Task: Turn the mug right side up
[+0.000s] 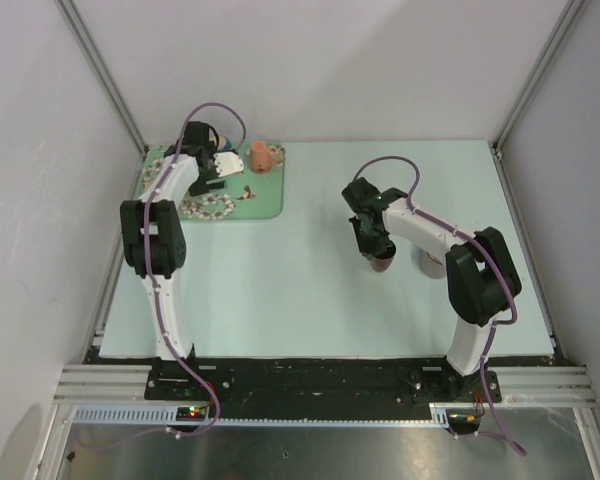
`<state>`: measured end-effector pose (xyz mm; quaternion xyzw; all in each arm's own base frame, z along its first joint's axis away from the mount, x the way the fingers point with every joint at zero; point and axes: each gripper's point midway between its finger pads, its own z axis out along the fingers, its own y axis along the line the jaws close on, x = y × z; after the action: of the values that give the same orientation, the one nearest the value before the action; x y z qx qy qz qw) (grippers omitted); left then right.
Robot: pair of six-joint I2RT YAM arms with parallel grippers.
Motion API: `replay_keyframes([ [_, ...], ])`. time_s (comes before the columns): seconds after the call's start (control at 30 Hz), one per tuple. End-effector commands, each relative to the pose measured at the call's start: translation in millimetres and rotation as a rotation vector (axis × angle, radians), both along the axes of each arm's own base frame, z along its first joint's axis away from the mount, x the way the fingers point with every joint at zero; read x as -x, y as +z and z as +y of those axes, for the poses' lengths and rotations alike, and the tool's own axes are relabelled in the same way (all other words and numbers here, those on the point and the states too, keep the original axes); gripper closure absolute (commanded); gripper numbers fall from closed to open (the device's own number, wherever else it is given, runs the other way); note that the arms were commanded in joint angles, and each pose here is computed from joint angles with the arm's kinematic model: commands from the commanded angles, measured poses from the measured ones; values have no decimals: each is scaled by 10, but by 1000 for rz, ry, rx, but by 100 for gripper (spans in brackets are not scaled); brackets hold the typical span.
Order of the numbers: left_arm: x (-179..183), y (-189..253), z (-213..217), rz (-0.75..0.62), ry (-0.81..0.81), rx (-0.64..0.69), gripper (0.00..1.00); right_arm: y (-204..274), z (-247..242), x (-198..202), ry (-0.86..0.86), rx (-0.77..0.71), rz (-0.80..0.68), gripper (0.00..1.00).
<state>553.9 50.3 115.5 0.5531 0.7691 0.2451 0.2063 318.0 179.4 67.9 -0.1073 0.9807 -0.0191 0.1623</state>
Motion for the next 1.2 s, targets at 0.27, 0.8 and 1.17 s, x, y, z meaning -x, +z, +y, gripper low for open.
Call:
replay_keyframes([
  [0.27, 150, -322, 521, 168, 10, -125, 16, 89, -32, 66, -11, -4, -11, 36],
  [0.8, 149, -227, 407, 141, 12, 4, 99, 570, -60, 43, -18, -26, -113, 17],
  [1.17, 224, 1336, -681, -176, 84, 672, 100, 1523, 89, -52, 23, -240, -341, 1],
])
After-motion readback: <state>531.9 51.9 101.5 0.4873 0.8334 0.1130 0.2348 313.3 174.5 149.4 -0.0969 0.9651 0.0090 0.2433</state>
